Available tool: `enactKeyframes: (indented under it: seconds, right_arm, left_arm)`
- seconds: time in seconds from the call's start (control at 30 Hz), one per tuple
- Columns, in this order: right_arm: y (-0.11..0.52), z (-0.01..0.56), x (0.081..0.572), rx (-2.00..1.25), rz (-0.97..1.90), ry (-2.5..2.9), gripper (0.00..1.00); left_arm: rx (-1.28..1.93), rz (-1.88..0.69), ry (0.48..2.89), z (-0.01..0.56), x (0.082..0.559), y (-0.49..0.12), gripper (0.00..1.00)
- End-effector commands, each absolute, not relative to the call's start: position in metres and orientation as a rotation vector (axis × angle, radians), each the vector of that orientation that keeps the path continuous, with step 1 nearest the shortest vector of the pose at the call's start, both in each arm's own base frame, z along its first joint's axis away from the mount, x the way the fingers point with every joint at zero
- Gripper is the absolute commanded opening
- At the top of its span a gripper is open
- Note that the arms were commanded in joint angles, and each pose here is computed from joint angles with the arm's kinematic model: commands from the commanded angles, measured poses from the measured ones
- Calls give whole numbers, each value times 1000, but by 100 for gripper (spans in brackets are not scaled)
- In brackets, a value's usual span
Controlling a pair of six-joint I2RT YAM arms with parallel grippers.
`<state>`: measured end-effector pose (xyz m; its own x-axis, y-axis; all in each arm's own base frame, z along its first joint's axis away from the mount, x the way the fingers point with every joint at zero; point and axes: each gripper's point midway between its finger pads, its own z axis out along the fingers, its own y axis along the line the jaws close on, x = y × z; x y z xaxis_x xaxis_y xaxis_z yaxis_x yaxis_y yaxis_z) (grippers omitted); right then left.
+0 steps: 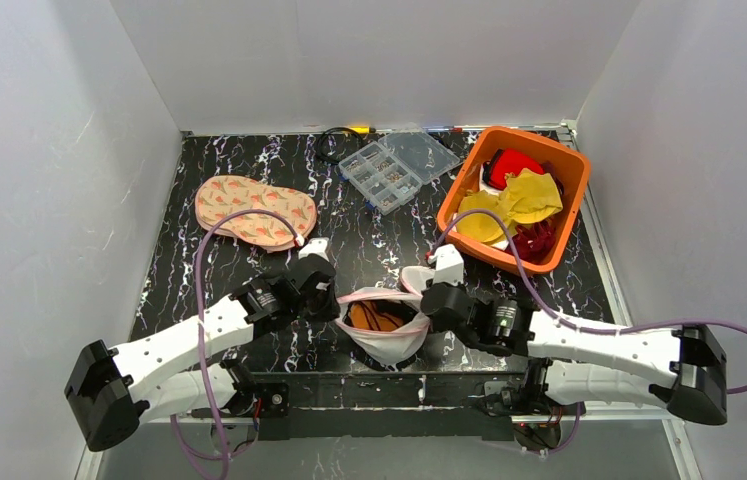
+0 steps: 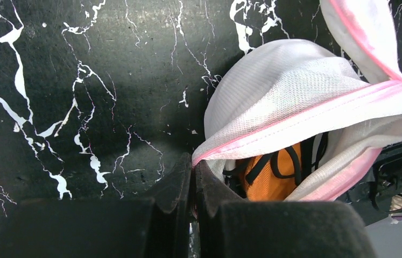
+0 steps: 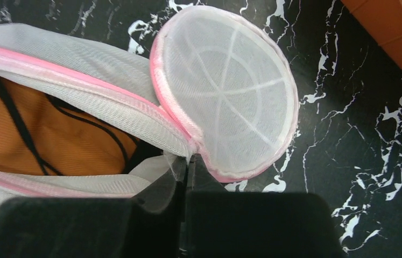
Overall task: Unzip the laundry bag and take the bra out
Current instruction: Adjust the laundry bag at the center of the board, then pick up the bra from the laundry bag.
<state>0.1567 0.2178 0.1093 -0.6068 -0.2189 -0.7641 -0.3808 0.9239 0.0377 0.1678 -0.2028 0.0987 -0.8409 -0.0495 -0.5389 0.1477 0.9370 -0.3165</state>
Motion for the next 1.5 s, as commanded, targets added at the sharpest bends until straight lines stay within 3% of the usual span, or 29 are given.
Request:
enactKeyframes:
  seconds: [0.0,0.07,0.17,0.33,0.5,0.63,0.77,1.2,1.27,1.47]
  right_arm:
    - [226,137,154,-379,382,2197,19]
    - [231,150,150,-385,463,2177,43]
    - [246,178,142,-414,616,2123,61]
    - [282,211,132,-488,770,2099,67]
    - [319,207,123,-536,807,2087,69]
    - [347,190,112,-579,782,2076,86]
    - [364,170,110,-587,727,2087,91]
    - [368,131,125,-594,425,2048,91]
    - [364,127,129,-582,378,2050,85]
    - [352,127,135,-528,353,2034,49]
  left_arm:
    - [72,-504,2504,109,169,-205,0]
    - [83,-511,2510,109,168,-206,0]
    - [94,-529,2512,108,167,-209,0]
    - [118,-569,2527,104,162,-214,0]
    - [102,-578,2540,92,155,-208,0]
    - [74,-596,2547,83,149,-204,0]
    - [57,-611,2545,79,145,-201,0]
    - [30,-655,2536,74,140,-199,0]
    - [31,-656,2541,73,139,-199,0]
    - [28,-643,2543,69,137,-195,0]
